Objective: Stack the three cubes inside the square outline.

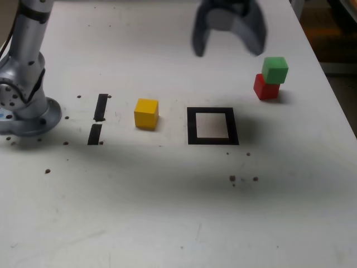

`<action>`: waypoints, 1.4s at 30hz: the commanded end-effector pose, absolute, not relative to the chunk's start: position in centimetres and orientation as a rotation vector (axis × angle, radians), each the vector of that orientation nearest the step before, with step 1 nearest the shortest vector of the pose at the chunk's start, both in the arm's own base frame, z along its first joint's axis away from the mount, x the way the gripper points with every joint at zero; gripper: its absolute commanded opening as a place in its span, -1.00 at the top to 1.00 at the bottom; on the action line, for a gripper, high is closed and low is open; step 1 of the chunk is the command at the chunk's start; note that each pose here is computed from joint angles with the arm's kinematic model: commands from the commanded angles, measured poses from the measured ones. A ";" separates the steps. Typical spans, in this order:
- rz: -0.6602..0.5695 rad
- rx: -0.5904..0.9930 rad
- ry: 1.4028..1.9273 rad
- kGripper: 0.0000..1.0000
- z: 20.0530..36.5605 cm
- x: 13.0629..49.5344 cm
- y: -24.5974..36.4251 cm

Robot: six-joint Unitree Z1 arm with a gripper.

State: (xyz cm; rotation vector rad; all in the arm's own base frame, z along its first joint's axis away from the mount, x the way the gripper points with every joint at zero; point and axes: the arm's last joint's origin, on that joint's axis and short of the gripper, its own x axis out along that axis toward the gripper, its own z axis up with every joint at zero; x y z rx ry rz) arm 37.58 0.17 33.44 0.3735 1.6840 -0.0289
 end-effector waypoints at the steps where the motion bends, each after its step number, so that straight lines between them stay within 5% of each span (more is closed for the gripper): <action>1: 0.023 0.348 1.437 -0.91 38.7 39.3 0.6; 11: 0.016 0.307 1.471 -0.91 36.1 42.4 2.7; 23: -0.015 0.225 1.639 -0.87 30.3 44.4 5.5; 31: -0.024 0.226 1.649 -0.82 28.0 46.4 5.9; 42: -0.032 0.215 1.688 -0.49 25.9 47.3 6.4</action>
